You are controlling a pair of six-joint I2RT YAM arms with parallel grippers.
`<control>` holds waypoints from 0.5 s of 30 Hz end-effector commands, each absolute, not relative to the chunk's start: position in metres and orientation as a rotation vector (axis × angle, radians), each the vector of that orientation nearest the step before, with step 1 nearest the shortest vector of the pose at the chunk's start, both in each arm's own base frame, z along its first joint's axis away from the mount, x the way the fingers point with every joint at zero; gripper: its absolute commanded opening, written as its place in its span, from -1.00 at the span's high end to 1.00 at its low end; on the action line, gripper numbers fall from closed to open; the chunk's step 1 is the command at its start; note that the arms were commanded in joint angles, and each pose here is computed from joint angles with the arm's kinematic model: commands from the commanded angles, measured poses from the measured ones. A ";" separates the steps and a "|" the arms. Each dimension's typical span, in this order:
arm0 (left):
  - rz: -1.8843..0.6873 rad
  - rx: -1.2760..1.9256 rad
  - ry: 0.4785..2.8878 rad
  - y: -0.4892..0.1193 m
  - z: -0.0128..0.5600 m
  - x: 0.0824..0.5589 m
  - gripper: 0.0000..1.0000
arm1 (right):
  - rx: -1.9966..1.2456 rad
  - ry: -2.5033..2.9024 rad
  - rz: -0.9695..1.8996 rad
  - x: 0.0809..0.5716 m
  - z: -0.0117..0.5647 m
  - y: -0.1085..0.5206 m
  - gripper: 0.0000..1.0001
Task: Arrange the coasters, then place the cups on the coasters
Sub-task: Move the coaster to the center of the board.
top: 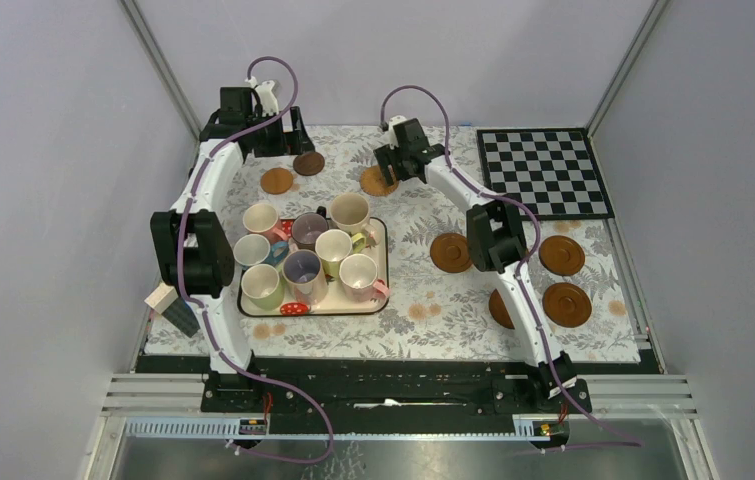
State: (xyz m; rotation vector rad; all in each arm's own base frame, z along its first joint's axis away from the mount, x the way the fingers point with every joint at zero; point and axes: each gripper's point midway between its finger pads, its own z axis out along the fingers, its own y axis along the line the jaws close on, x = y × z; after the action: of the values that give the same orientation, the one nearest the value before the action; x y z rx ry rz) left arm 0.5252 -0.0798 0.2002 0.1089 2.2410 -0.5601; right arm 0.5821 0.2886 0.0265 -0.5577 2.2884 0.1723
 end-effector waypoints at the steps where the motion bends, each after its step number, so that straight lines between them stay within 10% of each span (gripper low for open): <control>1: -0.506 0.076 2.158 -0.061 0.233 0.529 -0.98 | -0.623 2.241 0.122 0.590 0.036 0.293 -0.65; 15: -0.544 0.054 2.194 -0.059 0.217 0.538 -0.98 | -0.823 2.442 0.129 0.517 0.022 0.232 -0.56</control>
State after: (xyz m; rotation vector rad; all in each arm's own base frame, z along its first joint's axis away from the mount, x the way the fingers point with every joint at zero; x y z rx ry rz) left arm 0.5276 -0.0559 0.1992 0.0461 2.2466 -0.5326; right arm 0.5498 0.2629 0.0230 -0.7257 2.3448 0.1323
